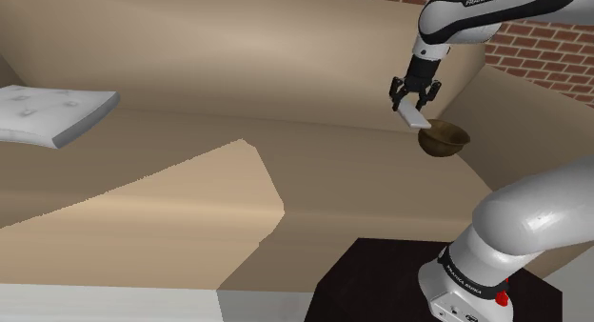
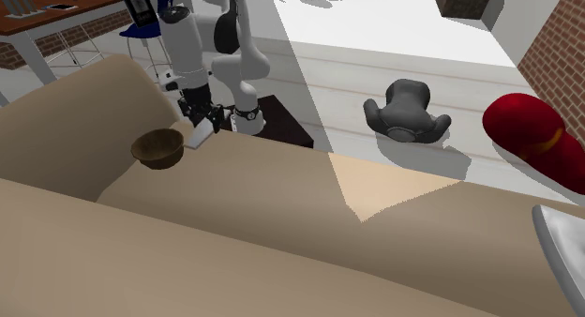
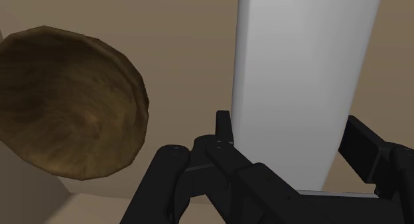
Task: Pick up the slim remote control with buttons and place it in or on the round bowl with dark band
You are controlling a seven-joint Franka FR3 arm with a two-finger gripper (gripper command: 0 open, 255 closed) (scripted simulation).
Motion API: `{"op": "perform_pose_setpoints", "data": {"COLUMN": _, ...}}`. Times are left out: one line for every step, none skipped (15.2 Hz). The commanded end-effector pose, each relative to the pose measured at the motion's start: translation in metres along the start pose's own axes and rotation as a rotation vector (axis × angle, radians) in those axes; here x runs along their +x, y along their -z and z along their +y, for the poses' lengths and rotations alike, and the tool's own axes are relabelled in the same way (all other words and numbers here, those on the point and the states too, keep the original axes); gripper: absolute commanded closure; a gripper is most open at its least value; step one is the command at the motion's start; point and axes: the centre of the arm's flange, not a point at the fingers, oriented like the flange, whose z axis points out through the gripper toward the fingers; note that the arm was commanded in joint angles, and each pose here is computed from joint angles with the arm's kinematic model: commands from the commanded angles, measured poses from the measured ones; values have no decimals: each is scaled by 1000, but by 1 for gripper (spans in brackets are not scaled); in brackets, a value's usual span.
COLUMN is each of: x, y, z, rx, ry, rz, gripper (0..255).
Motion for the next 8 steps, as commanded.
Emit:
{"op": "perform_pose_setpoints", "data": {"x": 3, "y": -1, "z": 27, "rx": 0, "ry": 1, "rz": 0, "gripper": 255}}
{"op": "perform_pose_setpoints", "data": {"x": 6, "y": -1, "z": 39, "rx": 0, "ry": 1, "rz": 0, "gripper": 255}}
{"op": "perform_pose_setpoints", "data": {"x": 9, "y": -2, "z": 52, "rx": 0, "ry": 1, "rz": 0, "gripper": 255}}
{"op": "perform_pose_setpoints", "data": {"x": 11, "y": -2, "z": 65, "rx": 0, "ry": 1, "rz": 0, "gripper": 255}}
{"op": "perform_pose_setpoints", "data": {"x": 14, "y": -2, "z": 78, "rx": 0, "ry": 1, "rz": 0, "gripper": 255}}
{"op": "perform_pose_setpoints", "data": {"x": 17, "y": -2, "z": 91, "rx": 0, "ry": 1, "rz": 0, "gripper": 255}}
{"op": "perform_pose_setpoints", "data": {"x": 20, "y": -2, "z": 104, "rx": 0, "ry": 1, "rz": 0, "gripper": 255}}
{"op": "perform_pose_setpoints", "data": {"x": 23, "y": -3, "z": 117, "rx": 0, "ry": 1, "rz": 0, "gripper": 255}}
